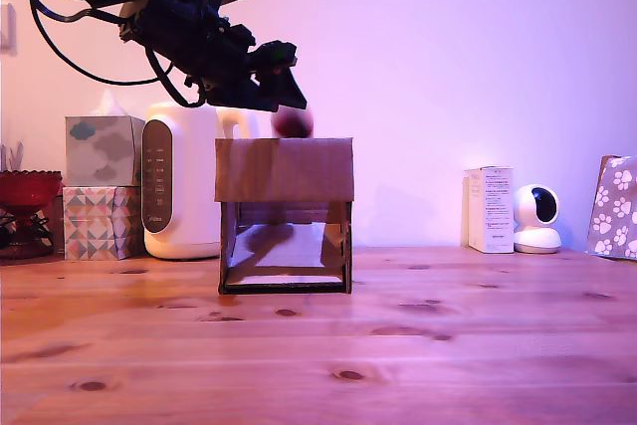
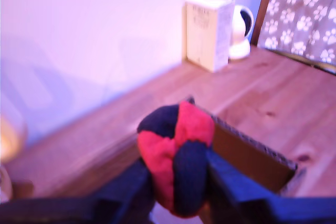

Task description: Drop the footbag into the cardboard dice tower

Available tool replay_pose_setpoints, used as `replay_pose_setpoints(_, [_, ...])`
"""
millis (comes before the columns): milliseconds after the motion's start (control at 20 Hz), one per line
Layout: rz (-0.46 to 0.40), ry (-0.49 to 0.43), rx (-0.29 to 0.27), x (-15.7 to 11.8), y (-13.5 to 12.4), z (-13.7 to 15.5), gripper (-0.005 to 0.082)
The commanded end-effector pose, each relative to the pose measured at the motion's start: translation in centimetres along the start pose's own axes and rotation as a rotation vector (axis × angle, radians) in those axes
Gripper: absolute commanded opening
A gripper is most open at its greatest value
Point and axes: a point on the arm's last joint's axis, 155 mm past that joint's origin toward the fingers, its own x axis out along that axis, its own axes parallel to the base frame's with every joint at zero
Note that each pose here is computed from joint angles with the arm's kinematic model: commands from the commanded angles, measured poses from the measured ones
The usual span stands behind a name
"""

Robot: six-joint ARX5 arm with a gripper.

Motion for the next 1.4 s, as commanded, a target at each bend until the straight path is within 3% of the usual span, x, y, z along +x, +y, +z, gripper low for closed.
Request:
replay_pose_setpoints(0, [-0.002,0.013,0.001,0.0,0.0,0.0,0.0579])
replay_pose_setpoints(100, [-0.006,0.048,-0.009,-0.9,-0.2,-0.2,0.0473])
replay_pose_setpoints(150, [-0.008,0.065,-0.015,-1.5,-0.4,-0.1,0.0374])
replay_pose_setpoints(300, [-0.016,0.128,-0.035,-3.8,-1.1,-0.1,-0.0037])
replay_pose_setpoints(550, [-0.055,0.218,-0.076,-7.3,-2.7,-0.4,-0.0021])
replay_pose_setpoints(850, [-0.108,0.261,-0.106,-8.7,-4.6,-3.3,-0.0021])
replay_pose_setpoints(1350, [-0.140,0.176,-0.176,-10.8,-7.3,-8.8,-0.0021])
